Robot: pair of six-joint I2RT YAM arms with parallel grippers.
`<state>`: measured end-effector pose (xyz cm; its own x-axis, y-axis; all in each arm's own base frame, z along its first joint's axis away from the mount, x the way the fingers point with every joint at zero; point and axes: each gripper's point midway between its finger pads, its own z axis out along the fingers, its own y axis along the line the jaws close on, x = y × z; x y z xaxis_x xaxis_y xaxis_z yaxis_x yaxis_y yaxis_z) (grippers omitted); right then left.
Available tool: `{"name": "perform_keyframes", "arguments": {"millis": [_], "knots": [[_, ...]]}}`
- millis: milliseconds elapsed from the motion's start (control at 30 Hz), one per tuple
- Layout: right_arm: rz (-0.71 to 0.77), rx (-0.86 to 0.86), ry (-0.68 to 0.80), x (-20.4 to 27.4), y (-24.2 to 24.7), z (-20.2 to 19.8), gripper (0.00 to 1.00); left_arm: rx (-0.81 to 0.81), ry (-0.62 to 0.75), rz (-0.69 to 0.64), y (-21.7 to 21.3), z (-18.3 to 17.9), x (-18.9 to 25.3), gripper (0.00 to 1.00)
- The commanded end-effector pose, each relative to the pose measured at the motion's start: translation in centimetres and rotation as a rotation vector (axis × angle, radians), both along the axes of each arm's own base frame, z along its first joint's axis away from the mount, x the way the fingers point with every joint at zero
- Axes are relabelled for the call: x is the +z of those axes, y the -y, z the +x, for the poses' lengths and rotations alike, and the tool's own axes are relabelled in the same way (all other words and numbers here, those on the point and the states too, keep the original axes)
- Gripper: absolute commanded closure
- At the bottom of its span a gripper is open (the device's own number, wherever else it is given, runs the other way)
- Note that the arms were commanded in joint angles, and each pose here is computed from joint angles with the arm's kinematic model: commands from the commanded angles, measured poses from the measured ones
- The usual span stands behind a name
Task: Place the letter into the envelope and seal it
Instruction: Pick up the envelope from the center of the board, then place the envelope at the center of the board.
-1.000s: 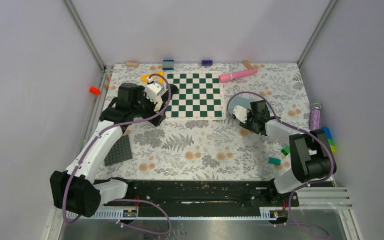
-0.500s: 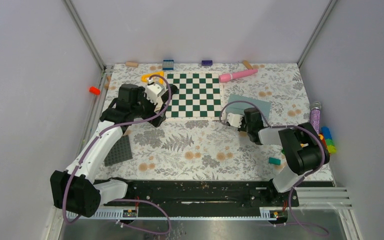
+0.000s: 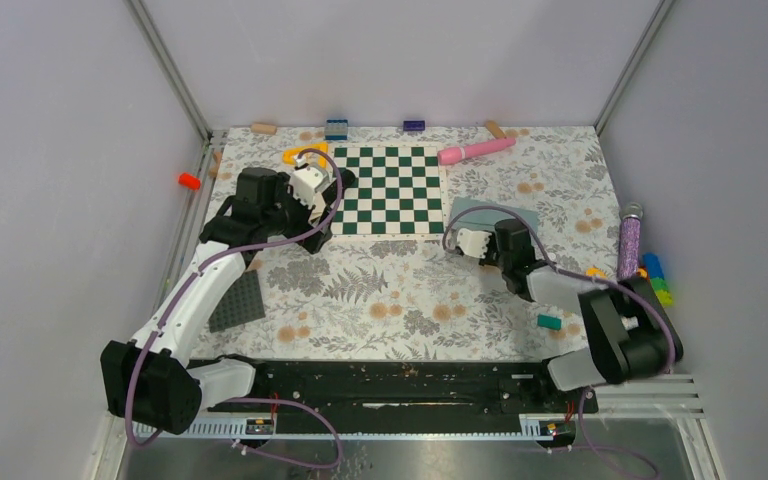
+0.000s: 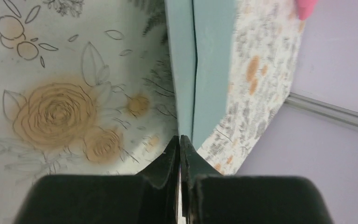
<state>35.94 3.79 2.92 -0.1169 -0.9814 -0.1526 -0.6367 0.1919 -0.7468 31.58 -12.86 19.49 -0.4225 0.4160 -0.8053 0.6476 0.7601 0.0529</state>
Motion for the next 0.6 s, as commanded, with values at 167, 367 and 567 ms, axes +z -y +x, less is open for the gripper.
{"name": "perform_keyframes", "arguments": {"millis": [167, 367, 567], "knots": [[0.255, 0.248, -0.012, 10.3, -6.2, -4.9, 1.0, -0.007, 0.072, -0.025, 0.1, 0.6, 1.4, 0.01], [0.253, 0.476, -0.038, 11.3, -11.5, -8.5, 1.0, 0.004, 0.083, -0.023, -0.3, 0.7, 1.7, 0.01], [0.136, 0.721, -0.106, 7.4, -16.5, -11.6, 1.0, 0.017, 0.091, -0.03, -0.9, 0.7, 1.9, 0.01]]}}
